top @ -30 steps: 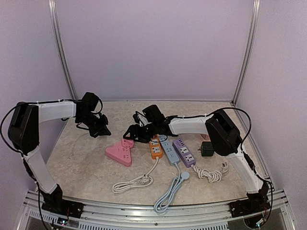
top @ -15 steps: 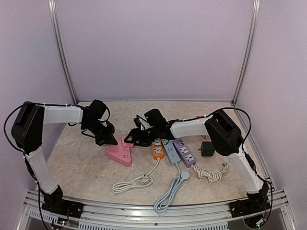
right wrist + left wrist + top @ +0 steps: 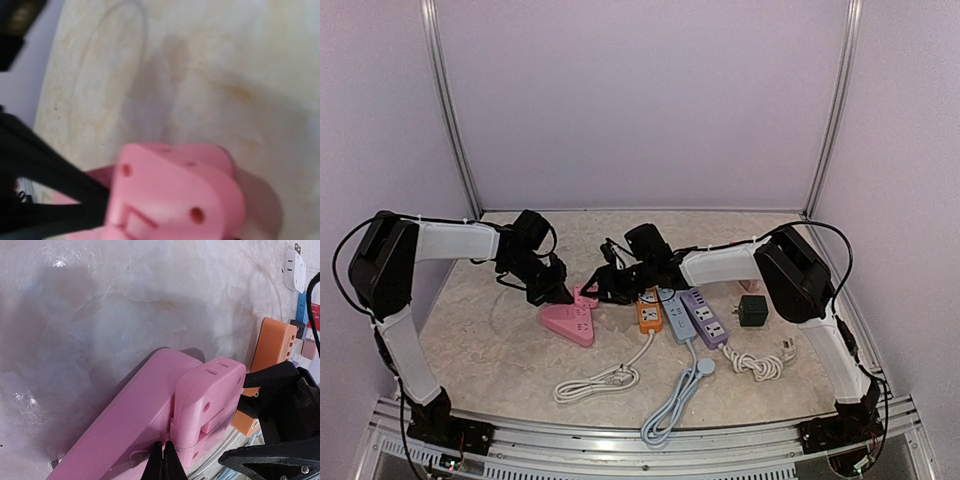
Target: Pull the plug off the socket
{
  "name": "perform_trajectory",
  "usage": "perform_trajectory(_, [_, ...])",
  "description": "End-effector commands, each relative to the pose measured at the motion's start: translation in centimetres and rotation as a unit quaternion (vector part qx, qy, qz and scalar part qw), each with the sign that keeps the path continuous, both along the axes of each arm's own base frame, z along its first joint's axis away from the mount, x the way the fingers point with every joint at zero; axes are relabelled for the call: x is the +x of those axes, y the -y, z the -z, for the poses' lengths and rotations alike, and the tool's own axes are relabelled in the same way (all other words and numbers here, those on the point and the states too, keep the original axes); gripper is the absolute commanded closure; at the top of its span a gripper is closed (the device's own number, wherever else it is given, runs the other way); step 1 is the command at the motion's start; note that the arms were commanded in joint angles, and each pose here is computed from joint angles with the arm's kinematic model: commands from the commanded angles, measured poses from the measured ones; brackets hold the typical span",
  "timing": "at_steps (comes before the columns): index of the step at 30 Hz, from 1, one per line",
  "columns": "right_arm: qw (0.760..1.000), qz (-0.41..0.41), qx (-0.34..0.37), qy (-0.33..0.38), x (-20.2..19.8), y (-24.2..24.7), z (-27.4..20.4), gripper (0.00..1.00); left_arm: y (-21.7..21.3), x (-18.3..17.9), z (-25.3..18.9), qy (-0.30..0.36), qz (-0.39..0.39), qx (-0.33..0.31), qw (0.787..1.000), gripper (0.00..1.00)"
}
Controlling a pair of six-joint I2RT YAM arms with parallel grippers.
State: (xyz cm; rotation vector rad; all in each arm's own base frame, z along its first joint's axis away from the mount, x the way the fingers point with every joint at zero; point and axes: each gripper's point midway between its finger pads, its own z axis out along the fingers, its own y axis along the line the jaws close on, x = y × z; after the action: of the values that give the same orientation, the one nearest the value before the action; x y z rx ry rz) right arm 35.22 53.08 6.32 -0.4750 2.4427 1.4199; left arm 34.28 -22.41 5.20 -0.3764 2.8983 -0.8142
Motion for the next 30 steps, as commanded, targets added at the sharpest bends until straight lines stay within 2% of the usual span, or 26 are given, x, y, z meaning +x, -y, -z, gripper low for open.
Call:
perform_trajectory(1, [0.999, -0.019, 0.042, 0.025, -0.8, -0.6, -5.0, 0.46, -1.3, -1.6, 3.0, -0.043, -0.006, 0.041, 0.998, 1.0])
perform_trajectory(7, [0.998, -0.03, 0.049, 0.035, -1.0, -0.7, -6.1, 0.52, -1.5, -1.8, 3.5, -0.05, -0.006, 0.045, 0.998, 1.0])
perform_trajectory(12, [0.998, -0.038, 0.039, 0.02, -1.2, -1.1, -4.3, 0.57, -1.4, -1.9, 3.6, -0.051, -0.006, 0.046, 0.998, 1.0])
perform_trajectory(21, [0.999, -0.035, 0.035, 0.001, -1.0, -1.9, -2.2, 0.59, -1.6, -2.1, 3.9, -0.052, -0.006, 0.046, 0.998, 1.0])
perform_trajectory(30, [0.999, -0.025, 0.03, -0.014, -0.8, -1.7, -1.0, 0.66, -1.7, -2.4, 3.8, -0.051, -0.008, 0.042, 0.998, 1.0])
